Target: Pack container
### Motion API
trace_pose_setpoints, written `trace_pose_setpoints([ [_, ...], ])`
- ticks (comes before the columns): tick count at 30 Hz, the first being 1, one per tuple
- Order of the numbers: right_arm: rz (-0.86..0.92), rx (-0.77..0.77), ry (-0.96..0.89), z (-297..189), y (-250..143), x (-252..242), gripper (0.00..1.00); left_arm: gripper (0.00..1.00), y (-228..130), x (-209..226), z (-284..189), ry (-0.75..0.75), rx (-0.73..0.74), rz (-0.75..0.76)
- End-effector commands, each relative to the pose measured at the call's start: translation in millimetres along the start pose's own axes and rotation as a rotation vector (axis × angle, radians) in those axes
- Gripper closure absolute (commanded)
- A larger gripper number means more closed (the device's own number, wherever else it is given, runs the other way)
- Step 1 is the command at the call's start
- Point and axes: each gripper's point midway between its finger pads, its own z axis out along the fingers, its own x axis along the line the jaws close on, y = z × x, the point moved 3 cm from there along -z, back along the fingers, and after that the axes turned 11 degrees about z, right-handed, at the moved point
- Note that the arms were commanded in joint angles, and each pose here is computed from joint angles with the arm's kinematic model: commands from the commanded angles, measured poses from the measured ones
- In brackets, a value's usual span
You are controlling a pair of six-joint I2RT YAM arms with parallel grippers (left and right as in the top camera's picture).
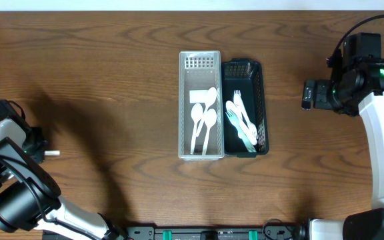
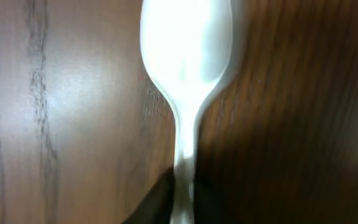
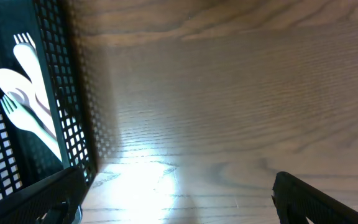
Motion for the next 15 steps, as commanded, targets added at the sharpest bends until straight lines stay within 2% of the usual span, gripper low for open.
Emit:
trace_pose_setpoints([
  [1,0.000,0.007,0.001,2.2,-0.1,-3.5,0.01,0.94,-12.5,10.2,13.8,0.054,0.049,0.031],
  [15,0.001,0.001,0.002,2.2,1.3,-3.3,0.01,0.94,-13.2,9.5,11.6,0.051,0.050,0.065],
])
